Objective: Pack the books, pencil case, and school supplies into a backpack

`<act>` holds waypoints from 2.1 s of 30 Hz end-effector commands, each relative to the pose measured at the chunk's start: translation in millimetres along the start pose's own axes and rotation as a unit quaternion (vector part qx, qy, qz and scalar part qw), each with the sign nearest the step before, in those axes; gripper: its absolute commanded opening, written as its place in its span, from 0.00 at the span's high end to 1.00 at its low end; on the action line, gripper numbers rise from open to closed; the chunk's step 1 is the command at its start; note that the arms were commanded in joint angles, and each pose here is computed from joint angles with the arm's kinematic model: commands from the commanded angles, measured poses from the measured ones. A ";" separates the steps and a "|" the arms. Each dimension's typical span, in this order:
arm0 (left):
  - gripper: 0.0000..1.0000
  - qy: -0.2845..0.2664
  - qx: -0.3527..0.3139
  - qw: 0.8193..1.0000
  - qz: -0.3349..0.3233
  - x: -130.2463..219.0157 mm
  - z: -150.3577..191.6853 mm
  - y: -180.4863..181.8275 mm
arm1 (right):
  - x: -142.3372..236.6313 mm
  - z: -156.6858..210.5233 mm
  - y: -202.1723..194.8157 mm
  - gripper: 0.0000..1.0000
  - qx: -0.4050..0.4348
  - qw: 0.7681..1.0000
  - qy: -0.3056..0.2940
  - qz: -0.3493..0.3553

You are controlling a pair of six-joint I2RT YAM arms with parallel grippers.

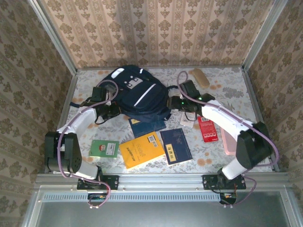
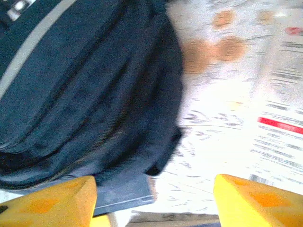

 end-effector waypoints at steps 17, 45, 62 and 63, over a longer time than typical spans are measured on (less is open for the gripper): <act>0.41 -0.066 0.025 0.997 0.027 37.9 -4.4 0.1 | -83.1 -24.6 -128.3 0.11 -0.088 0.981 0.040 0.168; 0.43 -0.051 -0.125 0.986 0.094 57.0 32.4 -62.4 | -117.4 -8.3 -87.0 0.60 -0.050 0.985 0.152 0.070; 0.45 0.022 -0.209 0.968 0.137 24.7 80.2 -118.6 | -71.2 -1.5 -51.5 0.96 -0.129 0.976 0.097 -0.147; 0.45 0.023 -0.209 0.968 0.137 24.3 80.5 -118.9 | -69.2 -1.3 -50.9 0.97 -0.132 0.975 0.094 -0.152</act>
Point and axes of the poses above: each hand's point on the last joint's axis, 136 mm out from that joint toward the fingers, its own x axis back along the fingers, its own y axis along the line the jaws close on, z = x × y, the point moved 7 cm from there along x, back along the fingers, and after that the axes turned 3 degrees about x, right-handed, at the moved point
